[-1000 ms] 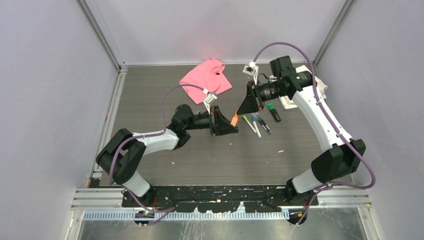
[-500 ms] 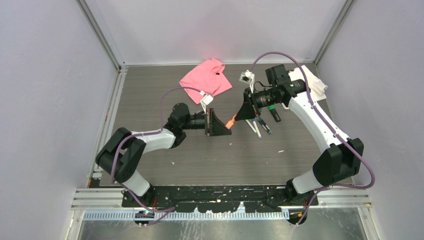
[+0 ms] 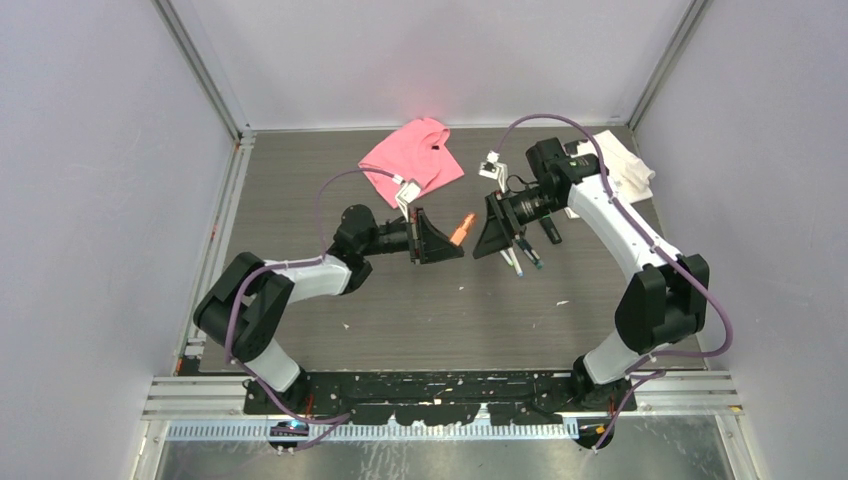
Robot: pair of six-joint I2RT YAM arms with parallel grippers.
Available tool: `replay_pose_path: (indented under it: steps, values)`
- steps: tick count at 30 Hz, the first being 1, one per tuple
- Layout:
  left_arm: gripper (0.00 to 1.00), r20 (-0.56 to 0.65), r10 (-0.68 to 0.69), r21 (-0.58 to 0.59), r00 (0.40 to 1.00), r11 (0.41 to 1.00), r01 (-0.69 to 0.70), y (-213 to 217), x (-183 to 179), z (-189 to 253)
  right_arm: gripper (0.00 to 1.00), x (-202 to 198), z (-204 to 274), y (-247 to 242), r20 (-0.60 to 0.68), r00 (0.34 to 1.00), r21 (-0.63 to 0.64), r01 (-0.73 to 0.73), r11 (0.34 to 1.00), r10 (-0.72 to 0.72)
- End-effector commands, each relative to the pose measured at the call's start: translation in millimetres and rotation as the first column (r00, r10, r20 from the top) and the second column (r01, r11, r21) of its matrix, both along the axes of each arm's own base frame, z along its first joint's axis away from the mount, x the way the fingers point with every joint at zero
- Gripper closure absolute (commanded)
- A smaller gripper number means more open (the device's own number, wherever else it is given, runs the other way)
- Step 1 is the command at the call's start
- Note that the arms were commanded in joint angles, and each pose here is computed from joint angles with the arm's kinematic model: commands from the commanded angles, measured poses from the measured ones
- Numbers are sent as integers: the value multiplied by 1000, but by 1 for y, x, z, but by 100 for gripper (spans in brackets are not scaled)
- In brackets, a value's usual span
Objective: Insert the pens into the pen caps
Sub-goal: Place the pen at the center of the board.
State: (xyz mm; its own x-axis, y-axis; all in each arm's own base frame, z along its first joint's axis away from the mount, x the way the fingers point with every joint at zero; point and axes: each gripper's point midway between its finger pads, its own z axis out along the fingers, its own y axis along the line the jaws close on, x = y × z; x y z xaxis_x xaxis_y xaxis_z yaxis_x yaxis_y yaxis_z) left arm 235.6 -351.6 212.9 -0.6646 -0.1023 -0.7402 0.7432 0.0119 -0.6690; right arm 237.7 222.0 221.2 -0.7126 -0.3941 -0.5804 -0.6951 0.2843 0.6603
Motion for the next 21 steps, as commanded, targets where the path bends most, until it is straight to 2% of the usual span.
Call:
replay_pose_path:
  steps: [1,7,11,13,16,18,21]
  values:
    - [99,101,118,-78,988,991,-110,9,10,15,32,3,29,-25,-43,997,65,63,996,-60]
    - [99,-5,154,-21,988,988,-154,11,14,-24,28,11,31,-51,19,992,65,125,990,-127]
    - [99,-146,269,33,952,963,-267,3,33,-51,28,26,12,-68,22,965,58,261,963,-263]
    - [99,-255,344,100,904,939,-329,-3,44,-79,28,34,5,-80,7,941,70,338,939,-339]
    - [99,-424,463,228,778,886,-403,-12,57,-124,28,38,-1,-89,3,923,75,382,921,-384]
    - [99,-499,506,291,703,862,-415,-20,61,-143,28,39,-3,-92,-6,917,76,399,914,-400]
    - [99,-524,543,366,656,839,-403,-38,61,-159,28,42,-5,-95,-8,909,78,416,906,-417]
